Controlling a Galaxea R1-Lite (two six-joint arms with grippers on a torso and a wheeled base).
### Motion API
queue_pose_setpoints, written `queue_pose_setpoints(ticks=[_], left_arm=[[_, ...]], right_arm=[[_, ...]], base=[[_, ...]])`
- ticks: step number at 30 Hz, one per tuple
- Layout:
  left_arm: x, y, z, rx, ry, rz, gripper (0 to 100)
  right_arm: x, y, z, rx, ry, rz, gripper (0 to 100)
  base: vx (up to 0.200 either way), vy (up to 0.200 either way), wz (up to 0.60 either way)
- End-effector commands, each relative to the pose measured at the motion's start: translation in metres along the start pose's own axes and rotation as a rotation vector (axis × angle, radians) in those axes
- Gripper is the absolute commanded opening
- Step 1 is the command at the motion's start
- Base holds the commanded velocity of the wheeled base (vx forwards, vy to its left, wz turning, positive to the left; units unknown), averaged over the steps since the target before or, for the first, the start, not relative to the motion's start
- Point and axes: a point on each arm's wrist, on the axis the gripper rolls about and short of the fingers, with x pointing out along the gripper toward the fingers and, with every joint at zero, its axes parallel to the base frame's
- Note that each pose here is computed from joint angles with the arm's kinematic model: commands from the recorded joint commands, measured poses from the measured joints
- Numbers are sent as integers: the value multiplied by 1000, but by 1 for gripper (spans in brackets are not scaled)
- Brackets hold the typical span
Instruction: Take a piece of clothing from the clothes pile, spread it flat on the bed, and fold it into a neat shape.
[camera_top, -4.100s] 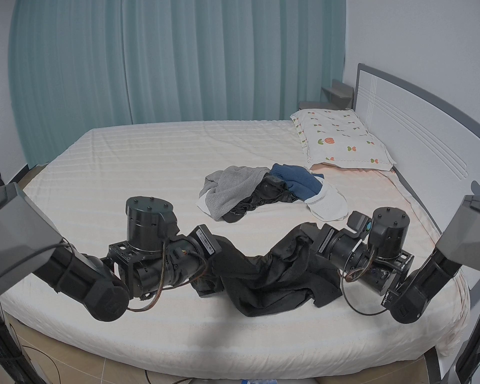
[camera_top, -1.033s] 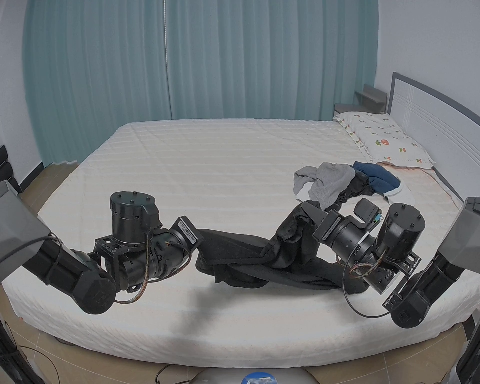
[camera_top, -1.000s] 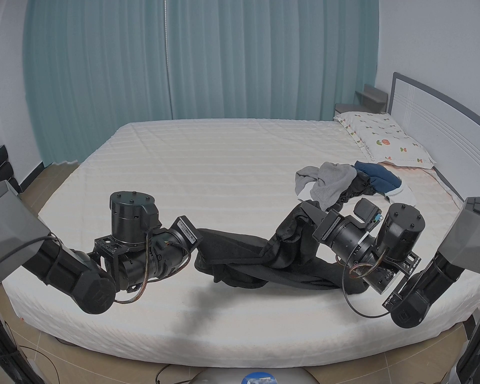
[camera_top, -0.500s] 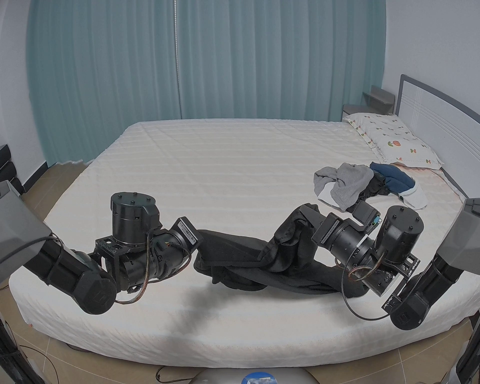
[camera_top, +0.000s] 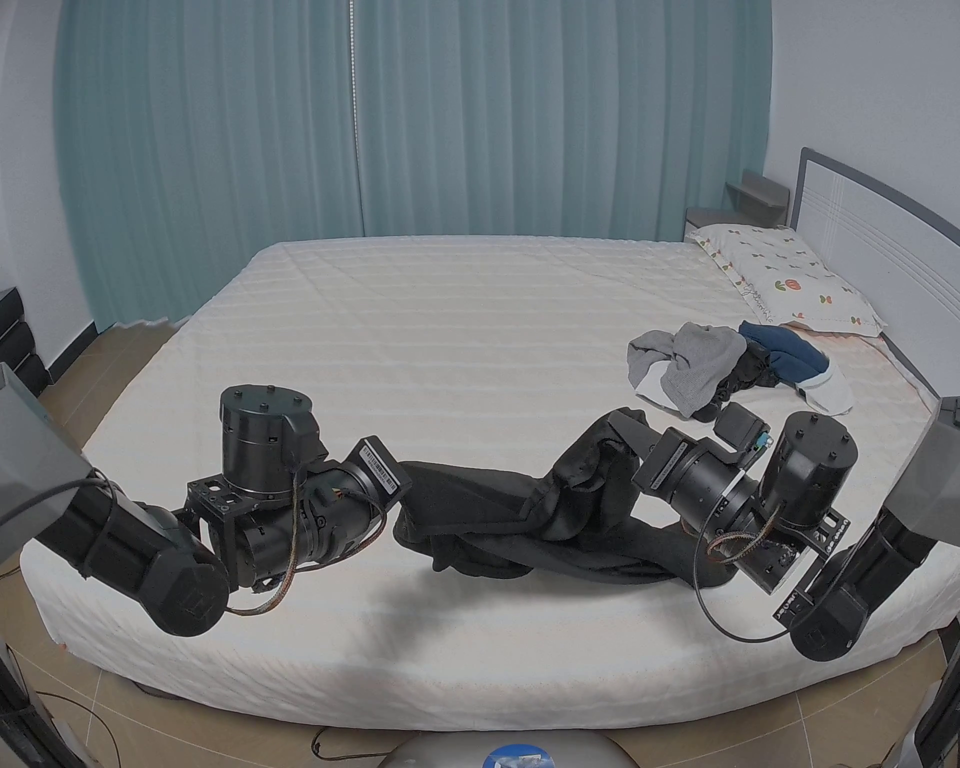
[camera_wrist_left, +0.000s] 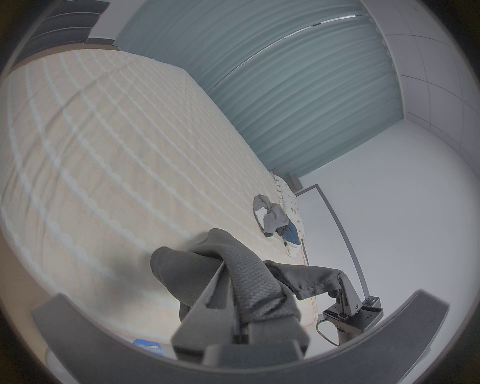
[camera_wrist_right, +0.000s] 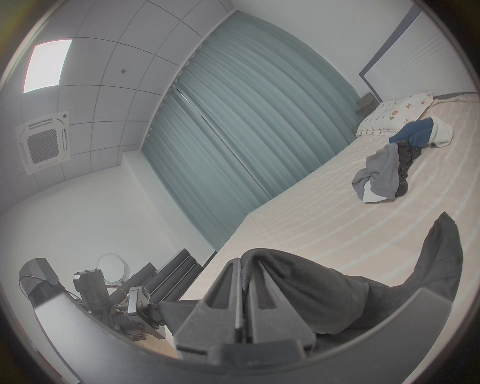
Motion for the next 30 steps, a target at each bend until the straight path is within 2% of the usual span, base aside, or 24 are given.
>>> queue_pose_setpoints(ticks=[1, 3, 4, 6, 10, 13, 14, 18, 19, 20, 26, 28, 30], left_arm=[[-19, -15, 6, 15, -28, -57, 0], [-24, -18, 6, 18, -31, -68, 0], [-33, -25, 8, 21, -41, -96, 0], [-40, -32, 8, 24, -45, -124, 0], [-63, -47, 16, 35, -75, -180, 0], [-75, -54, 23, 49, -105, -206, 0], [-85, -62, 32, 71, -140, -234, 0], [-100, -75, 55, 108, -216, -246, 0], [-101, -76, 58, 107, -221, -246, 0], [-103, -82, 67, 105, -232, -231, 0], [-104, -108, 99, 94, -269, -207, 0], [-98, -110, 105, 91, -270, -187, 0], [-81, -110, 117, 79, -259, -131, 0]], right_arm=[[-12, 18, 18, -5, -47, 54, 0], [-18, 26, 23, -13, -58, 76, 0], [-29, 41, 33, -31, -84, 122, 0], [-39, 54, 44, -41, -114, 163, 0], [-56, 70, 69, -57, -172, 200, 0], [-62, 78, 88, -57, -214, 213, 0], [-66, 89, 111, -56, -259, 222, 0], [-79, 113, 150, -54, -296, 236, 0], [-79, 115, 153, -52, -298, 238, 0], [-82, 122, 170, -55, -328, 236, 0], [-74, 127, 226, -89, -418, 147, 0], [-70, 126, 234, -93, -418, 119, 0], [-58, 120, 249, -103, -409, 48, 0]], base=[[-200, 0, 0], [-200, 0, 0], [-200, 0, 0], [-200, 0, 0], [-200, 0, 0], [0, 0, 0], [0, 0, 0], [0, 0, 0], [0, 0, 0], [0, 0, 0], [0, 0, 0], [0, 0, 0], [0, 0, 0]])
